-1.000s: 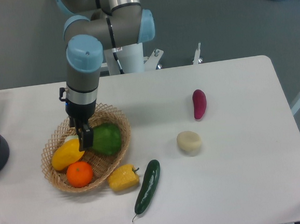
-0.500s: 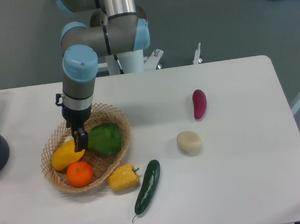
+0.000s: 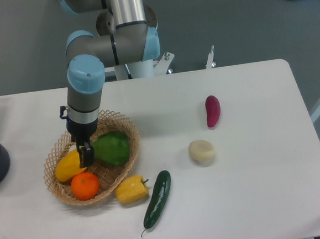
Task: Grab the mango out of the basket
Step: 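Close the gripper around the yellow mango in the basket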
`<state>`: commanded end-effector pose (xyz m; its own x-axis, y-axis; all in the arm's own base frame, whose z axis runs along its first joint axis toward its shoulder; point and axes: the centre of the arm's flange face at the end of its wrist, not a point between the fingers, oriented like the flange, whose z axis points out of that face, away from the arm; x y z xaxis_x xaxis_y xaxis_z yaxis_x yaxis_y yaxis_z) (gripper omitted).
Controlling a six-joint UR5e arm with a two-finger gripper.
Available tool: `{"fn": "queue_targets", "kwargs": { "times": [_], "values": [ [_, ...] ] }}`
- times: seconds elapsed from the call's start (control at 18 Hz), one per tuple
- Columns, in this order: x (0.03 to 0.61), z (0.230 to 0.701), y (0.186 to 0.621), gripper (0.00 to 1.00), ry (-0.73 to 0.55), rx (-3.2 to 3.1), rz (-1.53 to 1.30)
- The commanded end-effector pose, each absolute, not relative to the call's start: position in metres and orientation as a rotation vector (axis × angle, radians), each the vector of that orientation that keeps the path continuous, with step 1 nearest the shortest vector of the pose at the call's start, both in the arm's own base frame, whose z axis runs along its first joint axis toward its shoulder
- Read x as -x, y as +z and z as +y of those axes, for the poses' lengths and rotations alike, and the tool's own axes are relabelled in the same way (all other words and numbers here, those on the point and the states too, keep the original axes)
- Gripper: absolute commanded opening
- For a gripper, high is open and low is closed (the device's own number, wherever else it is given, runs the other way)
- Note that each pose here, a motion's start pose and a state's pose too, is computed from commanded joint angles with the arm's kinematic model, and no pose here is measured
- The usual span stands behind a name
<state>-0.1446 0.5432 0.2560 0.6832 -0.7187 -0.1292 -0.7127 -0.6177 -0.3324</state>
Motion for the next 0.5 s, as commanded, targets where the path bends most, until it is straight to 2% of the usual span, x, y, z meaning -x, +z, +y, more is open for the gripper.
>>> {"fn": "queue_targets", "kwargs": {
  "times": [0.11,0.28,0.5],
  "values": [
    [0.1446,0.5446,0.2547,0.99,-0.024,2.541,1.126],
    [0.1456,0.5461,0.2511,0.82,-0.031,2.545,1.126],
    [0.1465,0.5473,0.2490,0.80,-0.034,2.548,1.127]
  ]
}}
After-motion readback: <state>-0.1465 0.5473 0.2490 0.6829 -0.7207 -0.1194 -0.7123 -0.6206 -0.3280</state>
